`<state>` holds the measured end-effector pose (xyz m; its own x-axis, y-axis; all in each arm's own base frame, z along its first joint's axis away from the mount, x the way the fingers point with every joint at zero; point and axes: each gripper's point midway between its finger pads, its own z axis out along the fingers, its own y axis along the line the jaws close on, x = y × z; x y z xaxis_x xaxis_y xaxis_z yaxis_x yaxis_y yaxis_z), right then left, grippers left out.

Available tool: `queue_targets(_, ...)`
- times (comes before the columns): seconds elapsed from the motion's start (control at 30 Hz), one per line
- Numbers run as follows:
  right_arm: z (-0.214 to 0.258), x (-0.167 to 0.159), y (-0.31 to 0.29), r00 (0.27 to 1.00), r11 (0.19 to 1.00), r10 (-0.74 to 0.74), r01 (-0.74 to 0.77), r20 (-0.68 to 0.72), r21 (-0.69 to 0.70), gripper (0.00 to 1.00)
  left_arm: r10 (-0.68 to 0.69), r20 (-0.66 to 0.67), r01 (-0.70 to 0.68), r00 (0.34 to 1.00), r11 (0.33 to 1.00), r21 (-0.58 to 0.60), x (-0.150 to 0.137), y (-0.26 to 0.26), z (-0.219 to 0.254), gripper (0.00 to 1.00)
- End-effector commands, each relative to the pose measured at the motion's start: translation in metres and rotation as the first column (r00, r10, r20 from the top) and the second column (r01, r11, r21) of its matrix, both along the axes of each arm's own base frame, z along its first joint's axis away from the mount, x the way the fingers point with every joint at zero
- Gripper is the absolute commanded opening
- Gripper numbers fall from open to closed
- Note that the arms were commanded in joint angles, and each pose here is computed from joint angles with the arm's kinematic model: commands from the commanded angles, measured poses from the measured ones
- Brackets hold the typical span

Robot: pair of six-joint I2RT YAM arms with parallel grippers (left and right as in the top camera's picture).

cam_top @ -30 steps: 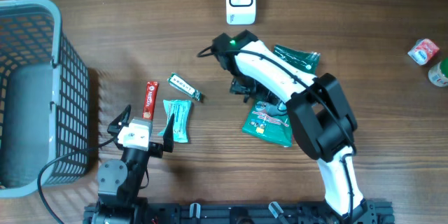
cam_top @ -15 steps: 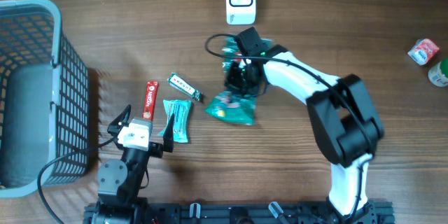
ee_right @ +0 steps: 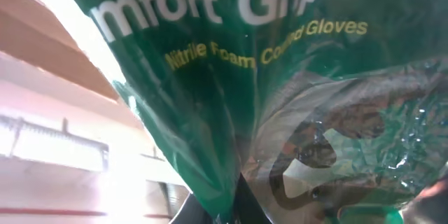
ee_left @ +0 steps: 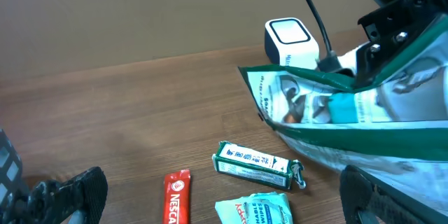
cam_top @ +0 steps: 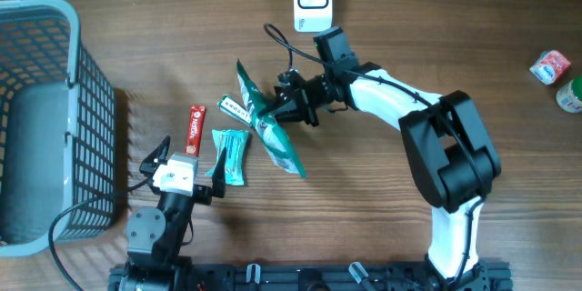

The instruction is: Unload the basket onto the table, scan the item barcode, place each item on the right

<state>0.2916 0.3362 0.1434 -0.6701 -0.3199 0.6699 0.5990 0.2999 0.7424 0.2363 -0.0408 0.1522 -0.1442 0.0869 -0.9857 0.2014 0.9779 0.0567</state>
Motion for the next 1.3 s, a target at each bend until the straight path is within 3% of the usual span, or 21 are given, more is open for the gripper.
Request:
queue_targets(0.0,0.045,-0.019,-0.015,0.983,0.999,0.016,-0.022,-0.184,-0.026,0.04,-0.01,0.005,0.01,1.0,1.0,0.01,0.0,-0.001,-0.001,1.0)
queue_targets(0.1,0.085,-0.024,-0.04,0.968,0.998,-0.043,0.03,-0.249,-0.057,0.04,-0.01,0.004,0.01,1.0,1.0,0.01,0.0,-0.001,-0.001,1.0)
queue_targets(0.43,0.185,-0.023,-0.109,0.973,0.972,-0.228,0.226,0.032,0.072,0.04,-0.01,0.004,0.01,1.0,1.0,0.01,0.0,-0.001,-0.001,1.0)
queue_targets(0.93,0.22,-0.02,-0.156,0.907,0.922,-0.382,0.362,0.178,0.138,0.04,-0.01,0.004,0.01,1.0,1.0,0.01,0.0,-0.001,-0.001,1.0)
queue_targets(1.27,0.241,-0.017,-0.196,0.808,0.859,-0.512,0.477,0.29,0.188,0.04,-0.01,0.004,0.01,1.0,1.0,0.01,0.0,-0.001,-0.001,1.0)
